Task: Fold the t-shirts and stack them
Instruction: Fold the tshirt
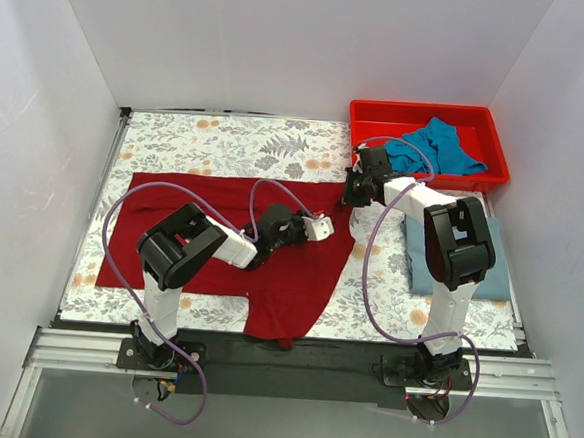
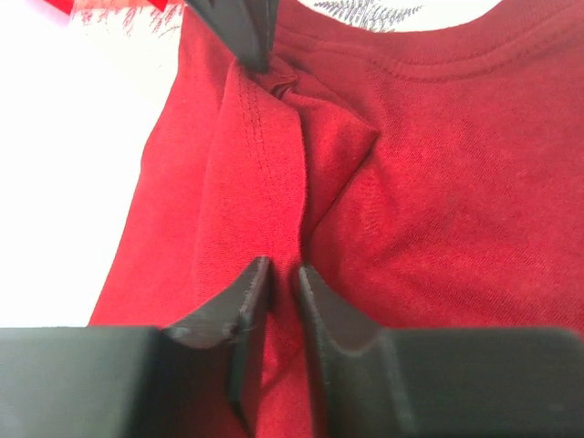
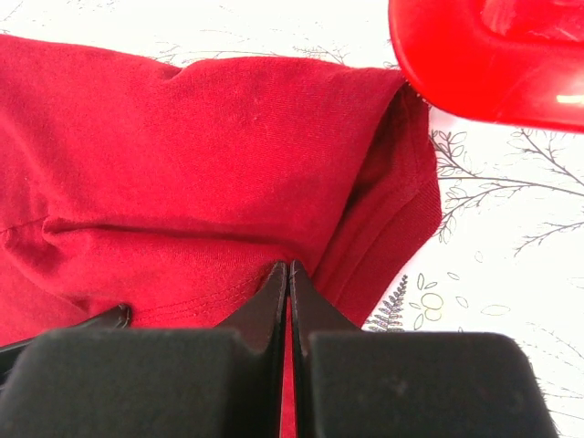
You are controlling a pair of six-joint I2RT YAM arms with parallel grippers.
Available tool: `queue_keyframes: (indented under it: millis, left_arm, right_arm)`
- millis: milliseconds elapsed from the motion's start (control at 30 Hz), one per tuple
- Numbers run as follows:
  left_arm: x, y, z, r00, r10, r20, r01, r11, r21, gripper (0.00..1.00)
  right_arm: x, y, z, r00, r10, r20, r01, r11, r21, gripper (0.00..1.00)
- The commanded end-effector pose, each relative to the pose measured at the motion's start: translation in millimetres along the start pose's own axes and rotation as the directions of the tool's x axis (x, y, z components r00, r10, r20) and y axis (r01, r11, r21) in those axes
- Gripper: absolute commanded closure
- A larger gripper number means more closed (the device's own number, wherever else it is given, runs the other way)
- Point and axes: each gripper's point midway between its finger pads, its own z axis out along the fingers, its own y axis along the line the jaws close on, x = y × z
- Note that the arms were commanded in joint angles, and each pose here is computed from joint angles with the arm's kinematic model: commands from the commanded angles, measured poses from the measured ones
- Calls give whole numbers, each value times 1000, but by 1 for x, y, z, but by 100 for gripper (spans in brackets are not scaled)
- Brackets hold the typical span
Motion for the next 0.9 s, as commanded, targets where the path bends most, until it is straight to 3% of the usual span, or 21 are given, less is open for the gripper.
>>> queue_keyframes:
  millis: [0,267,433,600,867]
  left_arm:
    - [-24,31,-7,999,17,36,-14,997,-76,84]
    - [-37,50,-24,999,-33,10,33,999,-16,97]
    - [-19,21,-39,995,-50,-85,67,976,208,98]
    - [-12,5,-62,993,-39,-112,78,925,372,100]
    - [-3,11,-84,991,-26,-131,87,869,488,98]
  right_arm:
    - [-15,12,-9,999,-29,45,30,999,-43,99]
    - [-13,44,-50,994,-84,75,95,983,-156,99]
    - [-3,62,-76,992,-109,70,122,967,-224,99]
    - [37,65,-84,991,-131,-39,117,959,-260,99]
    - [89,67,-99,972,-192,-133,143,940,-311,99]
